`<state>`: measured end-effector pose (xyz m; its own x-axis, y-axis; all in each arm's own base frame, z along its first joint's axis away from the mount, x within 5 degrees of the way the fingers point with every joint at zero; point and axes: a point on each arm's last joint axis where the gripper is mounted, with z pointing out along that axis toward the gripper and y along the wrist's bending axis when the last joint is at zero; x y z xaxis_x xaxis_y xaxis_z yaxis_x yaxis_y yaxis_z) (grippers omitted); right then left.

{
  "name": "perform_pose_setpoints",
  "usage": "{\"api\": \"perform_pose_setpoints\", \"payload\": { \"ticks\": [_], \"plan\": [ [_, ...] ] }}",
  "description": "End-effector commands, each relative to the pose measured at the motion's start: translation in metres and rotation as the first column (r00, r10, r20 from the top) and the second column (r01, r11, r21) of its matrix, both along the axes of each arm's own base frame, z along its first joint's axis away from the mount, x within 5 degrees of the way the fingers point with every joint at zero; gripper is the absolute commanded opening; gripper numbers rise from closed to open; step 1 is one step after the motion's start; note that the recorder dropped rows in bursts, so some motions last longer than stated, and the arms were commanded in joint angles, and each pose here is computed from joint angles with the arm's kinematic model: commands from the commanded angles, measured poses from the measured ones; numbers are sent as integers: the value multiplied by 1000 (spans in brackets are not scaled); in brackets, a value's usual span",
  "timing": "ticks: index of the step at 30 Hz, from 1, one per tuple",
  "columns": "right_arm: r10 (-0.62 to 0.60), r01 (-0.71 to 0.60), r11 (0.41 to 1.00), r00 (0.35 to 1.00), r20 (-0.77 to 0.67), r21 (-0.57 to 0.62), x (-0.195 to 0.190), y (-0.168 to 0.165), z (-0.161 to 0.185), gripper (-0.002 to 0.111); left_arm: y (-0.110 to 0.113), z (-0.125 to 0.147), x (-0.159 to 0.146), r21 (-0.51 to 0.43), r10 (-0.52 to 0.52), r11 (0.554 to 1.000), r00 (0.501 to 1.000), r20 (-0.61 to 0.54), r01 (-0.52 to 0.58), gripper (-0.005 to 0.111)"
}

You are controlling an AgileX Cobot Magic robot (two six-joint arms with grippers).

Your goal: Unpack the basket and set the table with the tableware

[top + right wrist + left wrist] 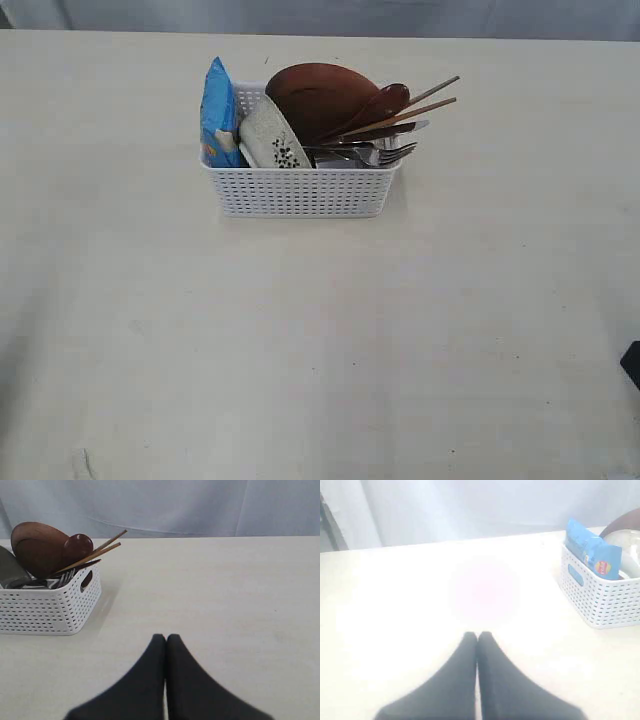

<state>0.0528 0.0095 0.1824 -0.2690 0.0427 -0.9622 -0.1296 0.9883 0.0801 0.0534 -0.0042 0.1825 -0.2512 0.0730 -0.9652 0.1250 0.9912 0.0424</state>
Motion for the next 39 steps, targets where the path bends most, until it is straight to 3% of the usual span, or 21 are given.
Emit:
{"api": "perform_pose_setpoints", "payload": {
  "ticks": [1,4,6,8,9,11,13,14,15,17,18,19,21,23,26,28,30,31,35,39],
  "plan": [
    [-5,5,1000,1000,12,-9,0,-1,0,-1,-1,0,0,2,-11,1000,1000,9,11,0],
    [-5,5,1000,1000,12,-9,0,-1,0,-1,-2,3,1,-36,-14,999,999,38,16,0],
    [-5,5,1000,1000,12,-9,0,-1,0,-1,-6,11,1,-226,-10,974,995,100,32,0],
    [-5,5,1000,1000,12,-9,0,-1,0,-1,-8,17,2,-457,15,889,993,118,41,0],
    [-5,5,1000,1000,12,-9,0,-1,0,-1,-8,20,2,-529,29,847,990,135,48,0],
    [-5,5,1000,1000,12,-9,0,-1,0,-1,-6,30,2,-561,59,824,972,227,81,0],
    [-5,5,1000,1000,12,-9,0,-1,0,-1,-2,44,0,-574,108,807,921,373,137,0],
    [-5,5,1000,1000,12,-9,0,-1,0,-1,0,52,-2,-598,140,783,887,441,174,0],
    [-5,5,1000,1000,12,-9,0,-1,0,-1,5,64,-6,-642,197,723,815,544,254,0],
    [-5,5,1000,1000,12,-9,0,-1,0,-1,5,69,-8,-697,208,650,812,545,301,0],
    [-5,5,1000,1000,12,-9,0,-1,0,-1,4,74,-9,-698,193,651,824,532,299,0],
    [-5,5,1000,1000,12,-9,0,-1,0,-1,-2,87,-4,-666,126,708,885,447,236,0],
    [-5,5,1000,1000,12,-9,0,-1,0,-1,-7,111,9,-601,69,786,943,325,149,0],
    [-5,5,1000,1000,12,-9,0,-1,0,-1,-15,143,31,-554,15,824,973,231,119,0],
    [-5,5,1000,1000,12,-9,0,-1,0,-1,-43,174,69,-375,-164,906,979,118,197,9],
    [-5,5,1000,1000,12,-9,0,-1,0,-1,-72,185,92,-230,-307,923,951,38,307,28],
    [-5,5,1000,1000,12,-9,0,-1,0,-1,-111,187,116,-119,-439,896,894,-95,427,50],
    [-5,5,1000,1000,12,-9,0,-1,0,-1,-124,186,120,-88,-476,879,868,-141,468,53],
    [-5,5,1000,1000,12,-9,0,-1,0,-1,-183,174,147,41,-551,790,737,-391,612,54],
    [-5,5,1000,1000,12,-9,0,-1,0,-1,-225,159,178,103,-516,709,613,-599,698,54]
  ]
}}
